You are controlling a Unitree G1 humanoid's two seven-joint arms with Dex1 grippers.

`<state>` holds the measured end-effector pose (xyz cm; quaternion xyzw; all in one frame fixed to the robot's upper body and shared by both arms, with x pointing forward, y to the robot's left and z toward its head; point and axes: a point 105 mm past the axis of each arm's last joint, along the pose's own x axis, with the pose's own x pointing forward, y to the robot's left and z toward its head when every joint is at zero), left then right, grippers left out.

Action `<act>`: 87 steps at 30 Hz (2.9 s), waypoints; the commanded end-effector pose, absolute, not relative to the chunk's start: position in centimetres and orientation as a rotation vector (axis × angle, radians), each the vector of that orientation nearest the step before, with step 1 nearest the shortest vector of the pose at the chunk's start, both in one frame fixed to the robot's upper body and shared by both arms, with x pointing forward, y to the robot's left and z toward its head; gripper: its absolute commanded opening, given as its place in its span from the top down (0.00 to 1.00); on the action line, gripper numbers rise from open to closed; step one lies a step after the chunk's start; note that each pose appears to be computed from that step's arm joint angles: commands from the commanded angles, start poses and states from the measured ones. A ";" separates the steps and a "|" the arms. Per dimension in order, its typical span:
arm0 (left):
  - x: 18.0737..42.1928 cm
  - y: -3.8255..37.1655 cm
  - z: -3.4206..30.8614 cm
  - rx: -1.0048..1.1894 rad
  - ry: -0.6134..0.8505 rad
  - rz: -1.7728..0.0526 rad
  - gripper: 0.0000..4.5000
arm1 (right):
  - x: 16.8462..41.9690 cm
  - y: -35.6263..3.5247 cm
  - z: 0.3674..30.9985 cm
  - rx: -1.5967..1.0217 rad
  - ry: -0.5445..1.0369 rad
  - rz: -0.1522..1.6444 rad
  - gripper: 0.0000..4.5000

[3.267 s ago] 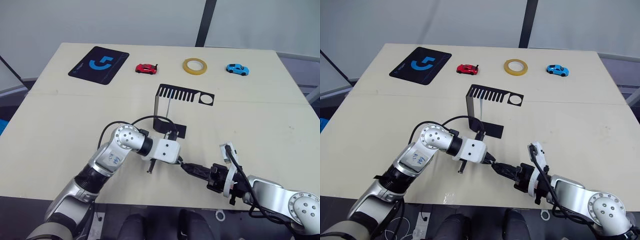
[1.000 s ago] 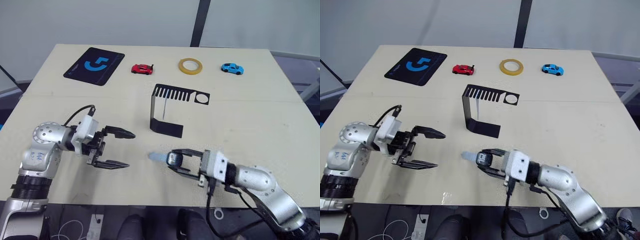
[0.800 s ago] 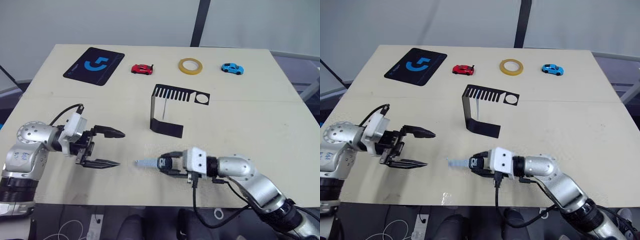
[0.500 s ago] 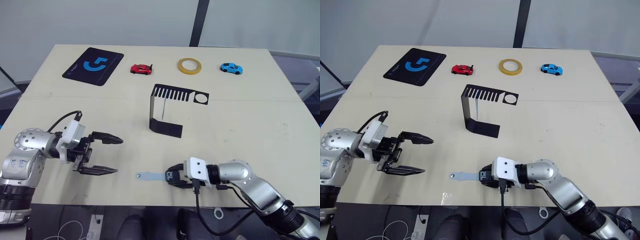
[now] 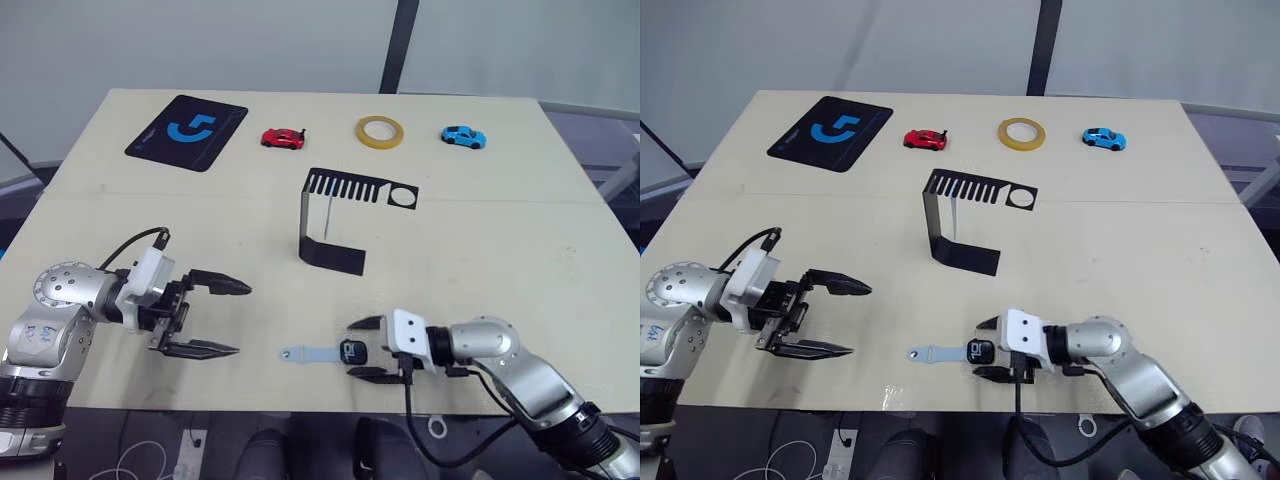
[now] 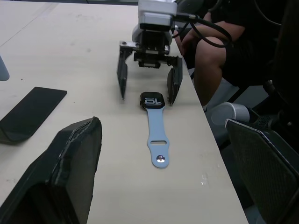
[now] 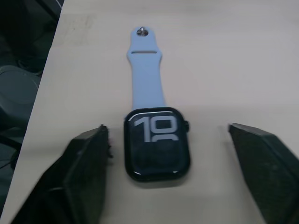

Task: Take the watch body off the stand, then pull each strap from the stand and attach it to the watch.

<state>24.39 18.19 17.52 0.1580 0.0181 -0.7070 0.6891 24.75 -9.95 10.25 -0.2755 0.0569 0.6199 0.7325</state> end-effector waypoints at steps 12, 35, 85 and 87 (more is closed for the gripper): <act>26.5 27.5 16.4 0.299 0.078 -1.064 0.00 | 16.5 -28.0 14.2 -0.536 0.128 0.801 0.01; 27.2 21.2 18.8 0.186 -0.177 -0.961 0.00 | 26.2 -18.5 14.6 -0.167 -0.028 0.814 0.13; 31.2 7.3 17.7 0.075 -0.307 -0.584 0.27 | 36.2 -6.7 8.4 -0.145 0.167 0.938 1.00; 31.4 6.7 17.5 0.071 -0.295 -0.589 0.27 | 36.3 -6.6 8.4 -0.148 0.169 0.940 1.00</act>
